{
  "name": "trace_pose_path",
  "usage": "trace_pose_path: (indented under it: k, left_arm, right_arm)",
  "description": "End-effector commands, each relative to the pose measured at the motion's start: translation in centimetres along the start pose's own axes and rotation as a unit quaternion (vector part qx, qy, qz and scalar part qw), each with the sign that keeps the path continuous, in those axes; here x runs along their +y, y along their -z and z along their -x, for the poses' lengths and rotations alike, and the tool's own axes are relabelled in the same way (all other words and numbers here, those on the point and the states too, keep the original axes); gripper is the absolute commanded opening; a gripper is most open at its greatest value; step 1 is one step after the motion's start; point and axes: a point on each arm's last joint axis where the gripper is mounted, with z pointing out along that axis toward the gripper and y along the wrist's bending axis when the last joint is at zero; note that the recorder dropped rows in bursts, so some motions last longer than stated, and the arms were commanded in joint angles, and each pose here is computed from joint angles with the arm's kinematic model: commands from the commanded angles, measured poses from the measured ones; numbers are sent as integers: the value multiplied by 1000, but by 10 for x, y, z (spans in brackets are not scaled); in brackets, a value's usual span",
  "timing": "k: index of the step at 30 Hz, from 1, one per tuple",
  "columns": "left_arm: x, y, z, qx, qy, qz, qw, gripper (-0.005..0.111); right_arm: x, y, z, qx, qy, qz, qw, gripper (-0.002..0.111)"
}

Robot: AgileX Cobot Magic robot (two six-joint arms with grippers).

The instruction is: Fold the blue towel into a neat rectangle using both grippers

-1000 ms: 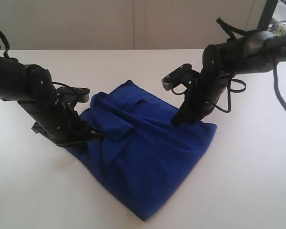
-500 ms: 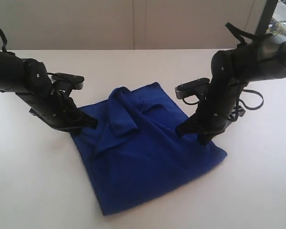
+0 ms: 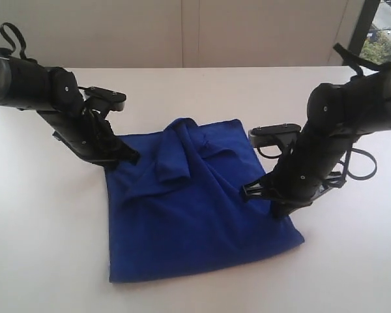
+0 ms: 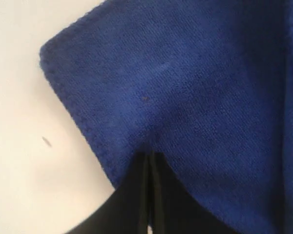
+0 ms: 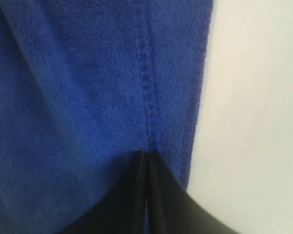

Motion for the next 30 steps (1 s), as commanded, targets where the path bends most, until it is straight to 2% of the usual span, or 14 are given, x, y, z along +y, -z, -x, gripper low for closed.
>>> trace_pose_path:
  k: [1, 5, 9, 12, 19, 30]
  left_arm:
    - [-2, 27, 5, 24, -19, -12, 999, 0]
    - [-7, 68, 11, 8, -41, -16, 999, 0]
    - [-13, 93, 3, 17, 6, -22, 1000, 0]
    - [-21, 79, -12, 46, 43, -27, 998, 0]
    - [-37, 35, -45, 78, 71, -25, 994, 0]
    - [-36, 9, -55, 86, 94, -23, 992, 0]
  right_arm:
    - [3, 24, 11, -60, 5, 3, 998, 0]
    - [7, 44, 22, -93, 26, 5, 995, 0]
    - [9, 52, 36, -129, 28, 5, 991, 0]
    - [7, 44, 42, -147, 28, 0, 989, 0]
    - [0, 11, 49, -137, 46, -25, 989, 0]
    - [-3, -7, 50, -124, 46, -28, 991, 0]
